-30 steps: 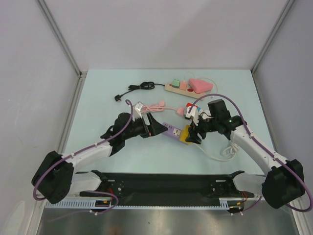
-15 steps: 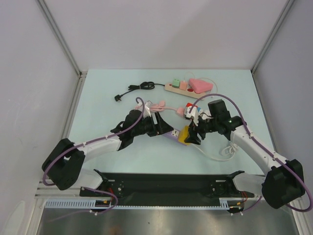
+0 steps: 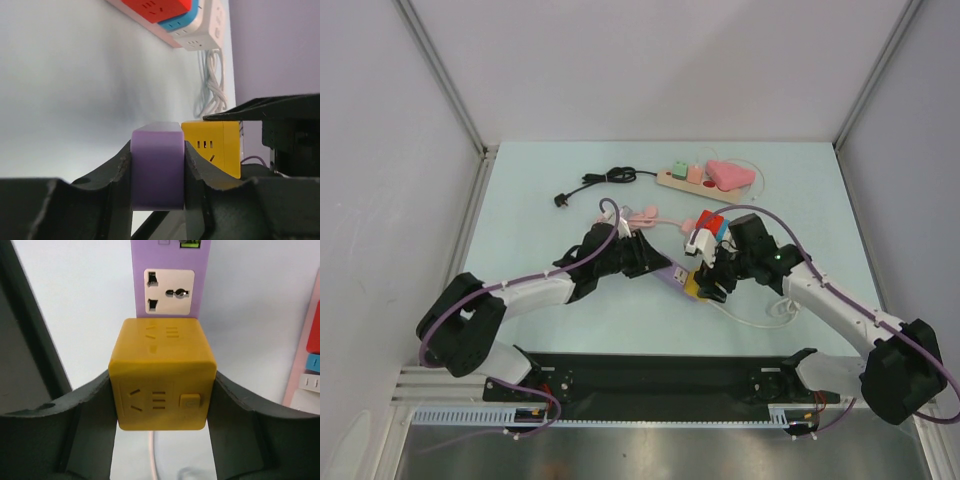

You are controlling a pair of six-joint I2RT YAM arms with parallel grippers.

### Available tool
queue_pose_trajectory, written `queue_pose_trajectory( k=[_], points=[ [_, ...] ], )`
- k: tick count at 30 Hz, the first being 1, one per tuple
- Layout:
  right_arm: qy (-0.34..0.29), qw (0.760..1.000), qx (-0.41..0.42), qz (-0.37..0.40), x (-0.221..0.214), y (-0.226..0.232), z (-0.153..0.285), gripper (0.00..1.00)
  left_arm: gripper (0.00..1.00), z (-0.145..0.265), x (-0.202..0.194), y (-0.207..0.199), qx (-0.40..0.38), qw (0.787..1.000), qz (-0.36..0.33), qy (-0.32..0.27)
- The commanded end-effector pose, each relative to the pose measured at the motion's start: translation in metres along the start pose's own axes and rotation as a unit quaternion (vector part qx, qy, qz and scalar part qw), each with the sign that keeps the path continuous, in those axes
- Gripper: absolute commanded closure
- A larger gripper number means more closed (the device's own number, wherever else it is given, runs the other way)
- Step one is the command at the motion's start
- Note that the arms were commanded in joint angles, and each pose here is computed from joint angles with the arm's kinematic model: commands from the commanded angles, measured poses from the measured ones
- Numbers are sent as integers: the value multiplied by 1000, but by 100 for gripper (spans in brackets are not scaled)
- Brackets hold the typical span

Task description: Pull the plug off the socket

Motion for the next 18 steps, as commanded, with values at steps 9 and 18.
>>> queue_pose_trajectory(
  k=[9,18],
  points=[
    [-78,996,-11,35,56,-5,7,100,100,3,11,3,22,995,-84,-40],
    [-124,991,29,-46,47,-23,34,100,100,6,-6,10,9,995,-93,-19]
  ],
)
Point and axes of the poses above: each gripper's point midway between its finger pads, its own z axis back along the fingers, its own y axis along the line the jaws close on, x = y × z, the point moved 3 cm from there along z, back along the fingers, and after that the axes turned 9 degrees about -z, right-handed, at the moved point
